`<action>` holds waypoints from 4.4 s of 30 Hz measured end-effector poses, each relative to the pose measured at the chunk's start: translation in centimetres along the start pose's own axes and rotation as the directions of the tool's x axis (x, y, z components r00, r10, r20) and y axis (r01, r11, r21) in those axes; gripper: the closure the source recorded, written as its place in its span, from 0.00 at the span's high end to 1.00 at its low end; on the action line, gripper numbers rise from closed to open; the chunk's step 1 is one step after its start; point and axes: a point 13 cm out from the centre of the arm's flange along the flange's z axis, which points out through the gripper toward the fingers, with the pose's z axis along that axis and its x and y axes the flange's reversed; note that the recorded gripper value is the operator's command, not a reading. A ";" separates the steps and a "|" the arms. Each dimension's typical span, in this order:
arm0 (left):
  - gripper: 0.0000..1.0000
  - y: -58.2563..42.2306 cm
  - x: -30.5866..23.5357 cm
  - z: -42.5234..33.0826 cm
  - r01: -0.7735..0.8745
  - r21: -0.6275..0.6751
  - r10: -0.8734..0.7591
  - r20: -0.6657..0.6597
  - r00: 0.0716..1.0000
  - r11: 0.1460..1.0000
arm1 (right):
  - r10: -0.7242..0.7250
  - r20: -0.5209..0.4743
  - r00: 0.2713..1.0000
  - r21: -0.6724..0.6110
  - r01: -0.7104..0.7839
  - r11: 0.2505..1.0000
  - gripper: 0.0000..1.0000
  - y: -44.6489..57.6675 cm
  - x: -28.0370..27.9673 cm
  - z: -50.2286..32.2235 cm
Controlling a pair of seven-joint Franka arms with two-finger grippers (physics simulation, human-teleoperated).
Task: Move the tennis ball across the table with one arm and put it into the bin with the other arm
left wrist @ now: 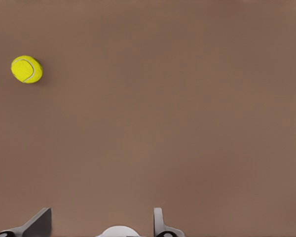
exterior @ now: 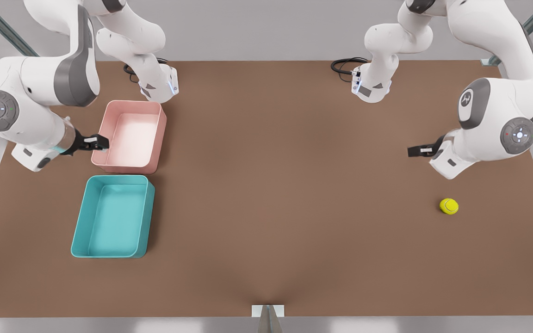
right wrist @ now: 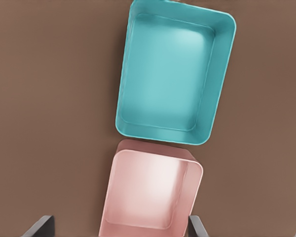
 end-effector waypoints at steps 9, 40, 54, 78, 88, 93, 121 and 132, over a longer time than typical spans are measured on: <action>0.21 10.5 -7.2 9.8 -0.085 0.022 0.085 -0.001 0.996 0.996 | -0.031 0.033 0.999 0.045 0.030 0.999 1.00 1.4 -3.1 1.5; 0.21 33.0 -18.7 31.3 -0.983 -0.159 0.988 -0.107 0.109 0.092 | -0.032 0.055 0.998 0.090 0.027 0.996 1.00 0.8 -5.5 2.0; 0.21 32.3 -19.5 32.7 -0.988 -0.149 0.993 -0.117 -0.021 -0.038 | -0.030 0.055 0.998 0.084 0.025 0.996 1.00 0.8 -5.6 2.1; 1.00 1.8 -4.4 -1.7 -0.732 -0.052 0.733 0.106 0.672 0.679 | -0.228 -0.059 0.972 0.079 0.232 0.969 1.00 15.2 -9.4 10.4; 1.00 1.1 -0.6 -1.2 -0.456 0.047 0.457 -0.011 0.889 0.889 | -0.156 0.003 0.988 0.087 0.155 0.984 1.00 16.0 -9.2 28.3; 1.00 1.1 -0.2 -1.0 -0.344 0.050 0.346 -0.038 0.938 0.938 | -0.120 0.119 0.986 0.078 0.111 0.991 1.00 16.4 -12.6 31.4; 1.00 1.7 0.0 -0.3 -0.042 0.017 0.043 -0.084 0.996 0.999 | -0.961 -0.071 0.267 0.161 0.954 0.253 1.00 11.0 -12.8 38.4; 1.00 1.7 0.0 -0.3 -0.004 0.015 0.005 -0.087 0.996 1.000 | -0.993 -0.116 -0.036 0.163 0.985 -0.055 1.00 9.8 -13.9 39.1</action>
